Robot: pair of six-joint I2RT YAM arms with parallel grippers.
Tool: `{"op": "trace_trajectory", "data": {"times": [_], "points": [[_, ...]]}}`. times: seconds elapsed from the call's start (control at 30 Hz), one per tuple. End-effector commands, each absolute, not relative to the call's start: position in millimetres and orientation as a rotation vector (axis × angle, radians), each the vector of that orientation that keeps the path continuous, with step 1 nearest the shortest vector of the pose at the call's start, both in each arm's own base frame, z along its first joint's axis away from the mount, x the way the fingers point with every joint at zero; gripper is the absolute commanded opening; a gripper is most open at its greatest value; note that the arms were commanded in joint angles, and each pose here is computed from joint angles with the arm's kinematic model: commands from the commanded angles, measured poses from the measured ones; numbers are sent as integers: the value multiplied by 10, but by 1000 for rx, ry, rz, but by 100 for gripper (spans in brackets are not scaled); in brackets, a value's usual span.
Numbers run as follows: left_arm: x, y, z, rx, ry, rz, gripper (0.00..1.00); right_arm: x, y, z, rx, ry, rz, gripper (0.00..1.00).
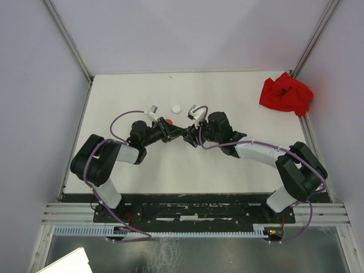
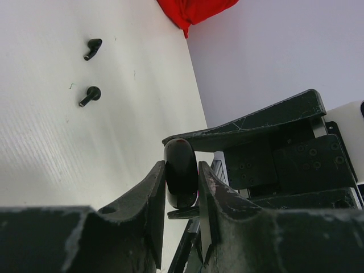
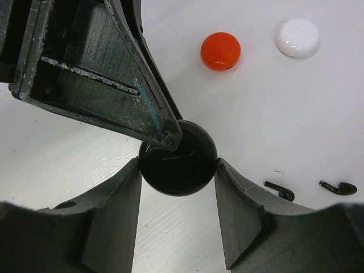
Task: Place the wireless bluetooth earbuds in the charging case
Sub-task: Open the charging case.
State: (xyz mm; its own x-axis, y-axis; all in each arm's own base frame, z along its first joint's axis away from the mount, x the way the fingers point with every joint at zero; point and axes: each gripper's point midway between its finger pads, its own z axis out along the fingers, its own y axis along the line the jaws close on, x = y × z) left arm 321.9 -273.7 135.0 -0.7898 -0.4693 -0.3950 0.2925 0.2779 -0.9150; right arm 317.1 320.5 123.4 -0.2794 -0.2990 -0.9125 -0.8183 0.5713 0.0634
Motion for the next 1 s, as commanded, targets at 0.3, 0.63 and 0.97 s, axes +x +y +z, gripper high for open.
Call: {"op": "trace_trajectory", "data": {"times": [0.3,0.63,0.97], "points": [[3268,-2803,1501,-84,1861,-1562,3,3249,3182,1718,-817,1748,684,79],[3272,-2780,1615,-155,1822,-1606,3,3330,2721,2172,-509,1792,578,96],[3282,-2802,1784,-204,1765,-1695,3,3441,2615,1871,-438,1942,483,98]]}}
